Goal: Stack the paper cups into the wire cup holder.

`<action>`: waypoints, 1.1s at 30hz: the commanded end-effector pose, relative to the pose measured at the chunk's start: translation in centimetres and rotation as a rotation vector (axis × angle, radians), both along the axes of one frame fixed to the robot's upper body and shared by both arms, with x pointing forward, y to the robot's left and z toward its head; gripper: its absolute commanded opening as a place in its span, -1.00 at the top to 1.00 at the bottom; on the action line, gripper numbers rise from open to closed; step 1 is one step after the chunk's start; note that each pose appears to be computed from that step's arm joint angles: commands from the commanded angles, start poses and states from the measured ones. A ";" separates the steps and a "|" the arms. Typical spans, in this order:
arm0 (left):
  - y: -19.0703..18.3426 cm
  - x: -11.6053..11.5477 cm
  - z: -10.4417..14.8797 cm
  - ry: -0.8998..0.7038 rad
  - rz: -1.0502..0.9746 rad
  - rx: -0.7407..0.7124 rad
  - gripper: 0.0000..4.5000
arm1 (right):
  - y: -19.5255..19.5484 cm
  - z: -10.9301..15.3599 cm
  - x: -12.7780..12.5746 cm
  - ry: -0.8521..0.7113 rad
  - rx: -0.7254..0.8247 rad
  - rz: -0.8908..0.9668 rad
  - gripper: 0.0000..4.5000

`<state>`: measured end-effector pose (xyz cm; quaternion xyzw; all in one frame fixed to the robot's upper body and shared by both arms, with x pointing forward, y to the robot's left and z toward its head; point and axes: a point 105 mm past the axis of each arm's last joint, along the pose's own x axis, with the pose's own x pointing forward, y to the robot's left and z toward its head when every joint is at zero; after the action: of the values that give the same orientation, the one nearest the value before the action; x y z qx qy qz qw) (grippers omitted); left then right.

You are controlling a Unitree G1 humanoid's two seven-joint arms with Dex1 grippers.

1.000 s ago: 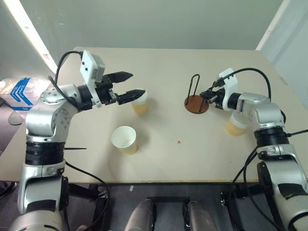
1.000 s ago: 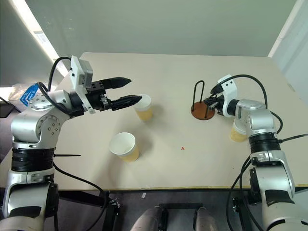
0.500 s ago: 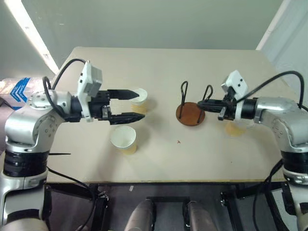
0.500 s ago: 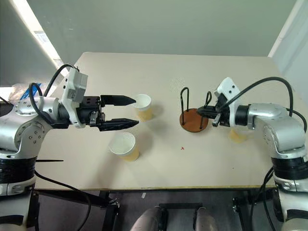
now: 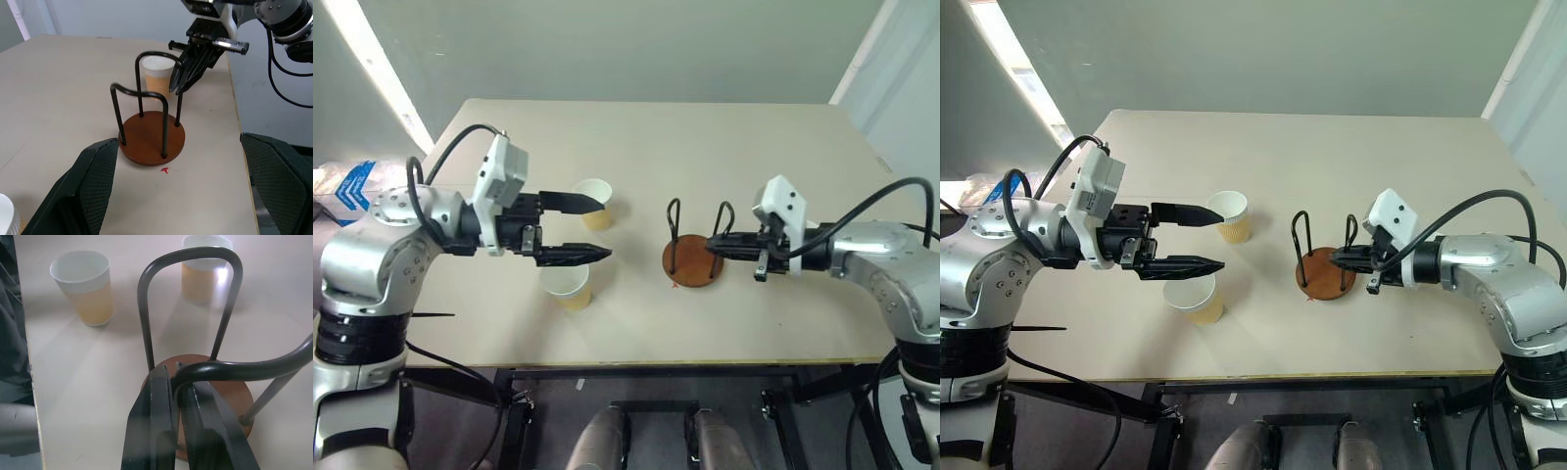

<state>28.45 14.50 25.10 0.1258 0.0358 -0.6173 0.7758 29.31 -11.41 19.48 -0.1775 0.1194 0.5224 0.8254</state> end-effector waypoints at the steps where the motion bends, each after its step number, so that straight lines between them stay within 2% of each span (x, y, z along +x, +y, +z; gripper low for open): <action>1: -0.1 -0.4 0.4 -0.018 -0.015 0.021 -0.94 | 0.8 0.2 -0.5 -0.035 -0.001 0.041 0.98; 15: -0.2 -0.8 0.0 -0.017 -0.030 0.052 -0.94 | 1.7 -3.1 -0.5 0.016 -0.046 0.073 0.98; 19: -0.4 -0.9 -0.1 -0.019 -0.033 0.066 -0.94 | 1.1 -3.9 -0.4 0.028 -0.082 0.058 0.49; 26: -0.5 -1.3 -0.7 -0.022 -0.040 0.104 -0.94 | -1.4 -4.4 -0.2 0.033 -0.111 -0.038 -0.61; 31: -0.1 -1.6 -0.8 -0.044 -0.032 0.151 -0.94 | -3.0 -3.5 -0.7 0.041 -0.089 -0.082 -0.61; 33: 0.4 -1.9 -0.7 -0.068 -0.027 0.190 -0.94 | -4.1 -2.4 -1.2 0.045 -0.056 -0.110 -0.61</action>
<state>27.15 14.73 23.55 0.1821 0.0806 -0.6193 0.7595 28.53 -14.83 14.73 -0.1827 0.1919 0.4813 0.8355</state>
